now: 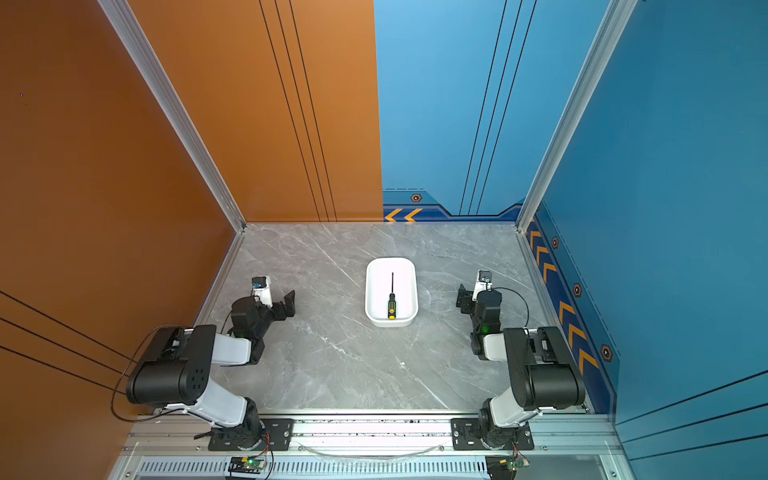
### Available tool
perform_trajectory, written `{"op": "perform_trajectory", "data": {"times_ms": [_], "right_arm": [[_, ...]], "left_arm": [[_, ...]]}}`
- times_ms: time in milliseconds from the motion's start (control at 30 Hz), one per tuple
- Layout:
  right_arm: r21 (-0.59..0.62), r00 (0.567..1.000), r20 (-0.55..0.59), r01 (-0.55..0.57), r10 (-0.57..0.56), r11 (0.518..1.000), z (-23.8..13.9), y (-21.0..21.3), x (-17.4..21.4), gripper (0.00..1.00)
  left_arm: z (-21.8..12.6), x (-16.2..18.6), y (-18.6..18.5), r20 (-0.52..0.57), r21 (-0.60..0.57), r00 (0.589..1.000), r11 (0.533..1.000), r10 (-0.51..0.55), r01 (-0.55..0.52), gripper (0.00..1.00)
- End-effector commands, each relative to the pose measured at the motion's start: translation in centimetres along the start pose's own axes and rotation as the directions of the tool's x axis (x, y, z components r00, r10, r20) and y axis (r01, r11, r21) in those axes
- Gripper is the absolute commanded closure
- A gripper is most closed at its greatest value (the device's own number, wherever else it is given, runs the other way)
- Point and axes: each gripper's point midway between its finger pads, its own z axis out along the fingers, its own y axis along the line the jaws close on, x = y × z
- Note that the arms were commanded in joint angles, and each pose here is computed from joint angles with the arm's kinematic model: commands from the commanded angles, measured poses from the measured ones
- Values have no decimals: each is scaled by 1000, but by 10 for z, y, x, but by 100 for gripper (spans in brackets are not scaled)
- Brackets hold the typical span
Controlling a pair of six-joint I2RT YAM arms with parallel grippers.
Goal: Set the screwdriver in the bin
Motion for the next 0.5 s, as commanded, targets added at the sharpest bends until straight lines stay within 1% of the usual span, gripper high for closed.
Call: {"op": "perform_trajectory", "data": {"times_ms": [0,33,200,467], "right_arm": [[-6,1000,4,-11,11,1000,3,1,-4,8],[-6,1000,4,-11,11,1000,3,1,-4,0],[-5,1000,3,-11,11,1000,3,0,-4,0],[-4,1000,3,-10,10,1000,3,0,-4,0]], "left_arm": [[4,-17,-5,54,21,998,999,29,-30,2],[5,-17,-6,47,22,998,999,32,-33,2],[5,-17,-4,44,7,998,999,33,-34,2],[8,-16,-13,28,42,998,997,58,-59,2]]}}
